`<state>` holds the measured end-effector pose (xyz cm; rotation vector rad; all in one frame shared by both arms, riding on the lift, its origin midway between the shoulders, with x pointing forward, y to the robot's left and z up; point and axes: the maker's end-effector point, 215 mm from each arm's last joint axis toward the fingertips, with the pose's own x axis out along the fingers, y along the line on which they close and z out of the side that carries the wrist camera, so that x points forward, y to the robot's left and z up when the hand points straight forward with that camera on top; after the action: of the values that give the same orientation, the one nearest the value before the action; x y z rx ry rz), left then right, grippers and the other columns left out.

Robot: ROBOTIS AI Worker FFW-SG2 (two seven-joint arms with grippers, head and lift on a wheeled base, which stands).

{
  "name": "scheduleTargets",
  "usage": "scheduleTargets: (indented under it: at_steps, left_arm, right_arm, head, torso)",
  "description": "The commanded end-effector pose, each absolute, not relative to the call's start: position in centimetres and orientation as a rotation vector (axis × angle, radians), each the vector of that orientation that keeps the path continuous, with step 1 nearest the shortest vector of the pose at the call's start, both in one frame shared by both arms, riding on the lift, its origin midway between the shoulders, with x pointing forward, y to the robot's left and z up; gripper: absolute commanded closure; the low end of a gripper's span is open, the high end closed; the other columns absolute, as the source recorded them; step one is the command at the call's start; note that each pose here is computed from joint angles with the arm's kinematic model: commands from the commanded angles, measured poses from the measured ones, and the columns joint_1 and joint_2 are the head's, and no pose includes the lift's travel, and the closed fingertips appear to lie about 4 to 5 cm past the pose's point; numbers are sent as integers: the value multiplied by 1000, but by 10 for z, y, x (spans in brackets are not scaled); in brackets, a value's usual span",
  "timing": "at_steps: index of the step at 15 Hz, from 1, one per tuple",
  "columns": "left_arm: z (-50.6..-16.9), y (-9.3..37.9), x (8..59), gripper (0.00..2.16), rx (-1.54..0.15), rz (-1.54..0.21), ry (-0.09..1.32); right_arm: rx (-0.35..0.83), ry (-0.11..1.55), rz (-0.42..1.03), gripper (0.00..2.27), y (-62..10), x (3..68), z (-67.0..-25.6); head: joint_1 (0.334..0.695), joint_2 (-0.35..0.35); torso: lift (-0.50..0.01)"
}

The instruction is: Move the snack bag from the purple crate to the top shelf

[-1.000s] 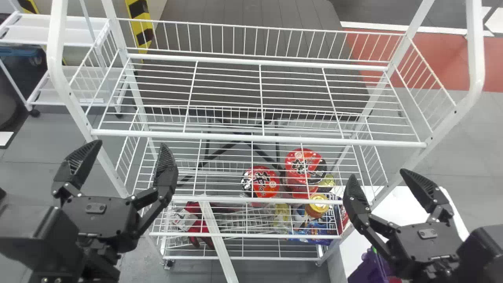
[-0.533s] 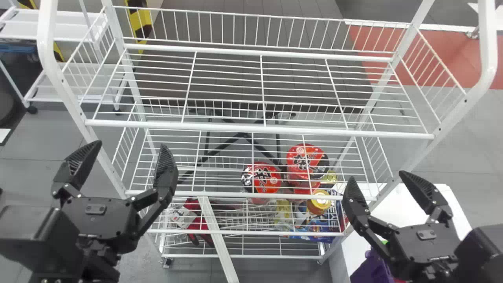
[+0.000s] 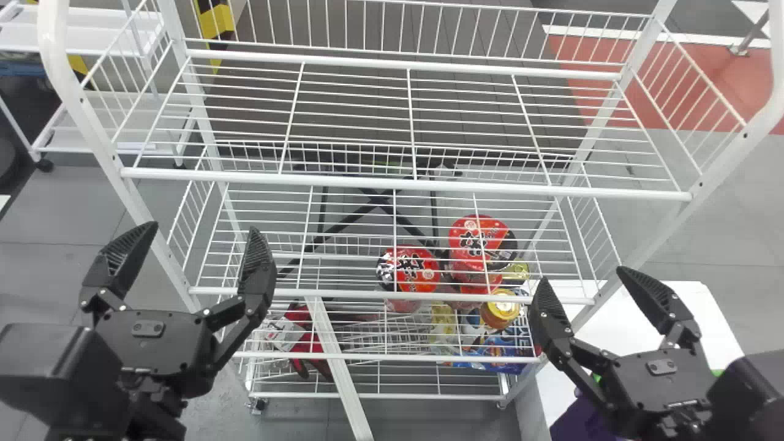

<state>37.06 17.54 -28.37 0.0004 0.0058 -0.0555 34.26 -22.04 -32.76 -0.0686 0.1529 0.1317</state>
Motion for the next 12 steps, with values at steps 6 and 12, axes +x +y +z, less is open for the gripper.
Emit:
scheduleTargets:
  at_steps: [6, 12]
  left_arm:
    - [-279, 175, 369, 56, -11, -58, -9]
    - [-281, 175, 367, 56, -19, -58, -3]
  right_arm:
    - [-70, 154, 132, 174, -220, 342, -328]
    - [-74, 147, 131, 174, -221, 342, -327]
  head:
    - [695, -75]
    - [695, -74]
  torso:
    - [-219]
    - [-243]
